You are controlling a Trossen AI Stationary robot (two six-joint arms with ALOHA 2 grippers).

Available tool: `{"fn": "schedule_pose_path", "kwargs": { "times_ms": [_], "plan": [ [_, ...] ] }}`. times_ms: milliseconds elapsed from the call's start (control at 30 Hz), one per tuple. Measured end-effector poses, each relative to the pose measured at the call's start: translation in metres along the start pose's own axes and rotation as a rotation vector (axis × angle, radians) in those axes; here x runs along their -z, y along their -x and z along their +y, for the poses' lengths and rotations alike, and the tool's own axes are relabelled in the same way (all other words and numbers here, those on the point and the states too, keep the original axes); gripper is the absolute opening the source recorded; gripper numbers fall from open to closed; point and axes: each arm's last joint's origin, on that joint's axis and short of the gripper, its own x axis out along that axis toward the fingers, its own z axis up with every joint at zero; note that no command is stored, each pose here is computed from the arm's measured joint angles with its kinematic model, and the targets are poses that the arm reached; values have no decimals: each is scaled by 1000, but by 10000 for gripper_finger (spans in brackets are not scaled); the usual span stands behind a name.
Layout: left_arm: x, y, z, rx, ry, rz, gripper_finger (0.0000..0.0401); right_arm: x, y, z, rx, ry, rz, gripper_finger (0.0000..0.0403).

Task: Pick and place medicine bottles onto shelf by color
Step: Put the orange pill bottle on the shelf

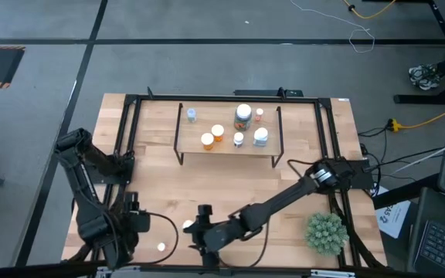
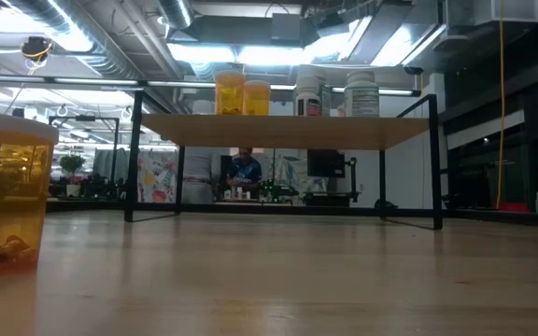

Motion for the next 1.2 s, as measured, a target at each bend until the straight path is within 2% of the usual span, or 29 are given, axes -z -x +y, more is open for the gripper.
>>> {"fn": "schedule_pose_path", "kwargs": {
  "times_ms": [300,600,767,867,1033,1200],
  "plan": [
    [4,2,-2,-15,4,-50,250,18,-32,-10,19,7,76,265],
    [3,2,-2,-30,4,-82,250,10,-35,-20,28,-15,22,265],
    [3,2,-2,-36,4,-95,250,11,-34,-21,30,-75,32,266],
    [3,2,-2,-37,4,-97,250,11,-35,-23,37,-123,36,280],
    [3,2,-2,-37,4,-97,250,14,-36,-23,41,-115,48,314],
    [3,2,-2,-37,4,-99,250,14,-36,-23,40,-115,47,322]
  ]
}}
